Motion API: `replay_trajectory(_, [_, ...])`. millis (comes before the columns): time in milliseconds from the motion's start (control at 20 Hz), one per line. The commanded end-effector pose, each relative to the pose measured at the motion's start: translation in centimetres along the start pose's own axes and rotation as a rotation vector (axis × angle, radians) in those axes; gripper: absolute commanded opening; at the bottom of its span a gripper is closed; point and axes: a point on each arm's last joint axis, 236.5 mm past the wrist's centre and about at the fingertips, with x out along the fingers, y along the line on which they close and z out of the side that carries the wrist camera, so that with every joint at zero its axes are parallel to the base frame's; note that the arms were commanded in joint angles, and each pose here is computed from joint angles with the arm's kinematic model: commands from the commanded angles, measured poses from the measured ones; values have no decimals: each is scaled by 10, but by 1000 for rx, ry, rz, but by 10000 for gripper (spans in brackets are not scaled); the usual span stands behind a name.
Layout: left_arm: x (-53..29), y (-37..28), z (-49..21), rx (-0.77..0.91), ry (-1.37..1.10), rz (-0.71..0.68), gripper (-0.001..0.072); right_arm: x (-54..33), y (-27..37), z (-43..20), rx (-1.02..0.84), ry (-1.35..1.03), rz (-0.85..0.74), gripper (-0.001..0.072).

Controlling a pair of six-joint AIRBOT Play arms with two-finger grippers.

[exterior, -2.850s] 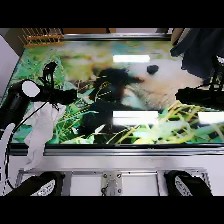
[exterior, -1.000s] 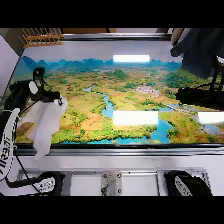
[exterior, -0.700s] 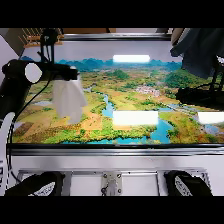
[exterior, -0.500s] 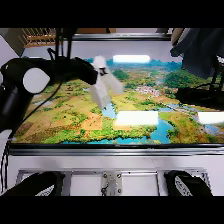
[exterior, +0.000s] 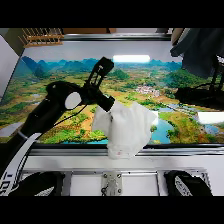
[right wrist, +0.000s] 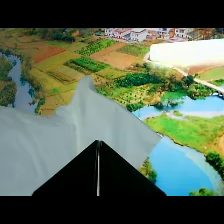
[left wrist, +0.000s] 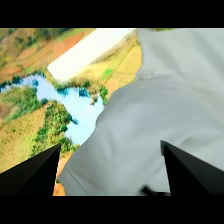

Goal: Fold the clothes and pants, and hang the long-sleeved shirts on hangers.

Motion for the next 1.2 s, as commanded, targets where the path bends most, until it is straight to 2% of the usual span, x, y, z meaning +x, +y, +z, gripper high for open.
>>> replay_trajectory(0, [34, 28, -39, -158, 147, 29, 720, 0, 0, 0, -1, 1, 1, 12])
replay_trajectory(150, [19, 85, -53, -275, 170, 100, 720, 0, 0, 0, 0, 1, 1, 12])
replay_trajectory(250, [18, 116, -90, -371, 234, 135, 720, 0, 0, 0, 0, 2, 1, 12])
replay_trajectory(350, [31, 126, -135, -525, 302, 92, 720, 0, 0, 0, 0, 2, 1, 12])
replay_trajectory(550, [69, 105, -192, -757, 406, -102, 720, 3, -1, -1, 4, 11, 1, 12])
replay_trajectory(600, [78, 99, -198, -784, 422, -141, 714, 4, -1, -2, 6, 14, 3, 12])
replay_trajectory(650, [86, 95, -200, -802, 435, -164, 611, 6, 0, -3, 10, 21, 6, 12])
replay_trajectory(900, [113, 82, -179, -734, 453, -204, 595, 16, -6, -25, 27, 128, 0, 12])
replay_trajectory(950, [115, 84, -174, -708, 449, -196, 332, 18, -13, -31, 27, 151, -21, 11])
replay_trajectory(1000, [115, 89, -170, -679, 446, -178, -2, 21, -25, -41, 44, 181, -53, 11])
replay_trajectory(1150, [106, 111, -159, -645, 431, -131, 8, 38, -76, -95, 197, 312, -141, 20])
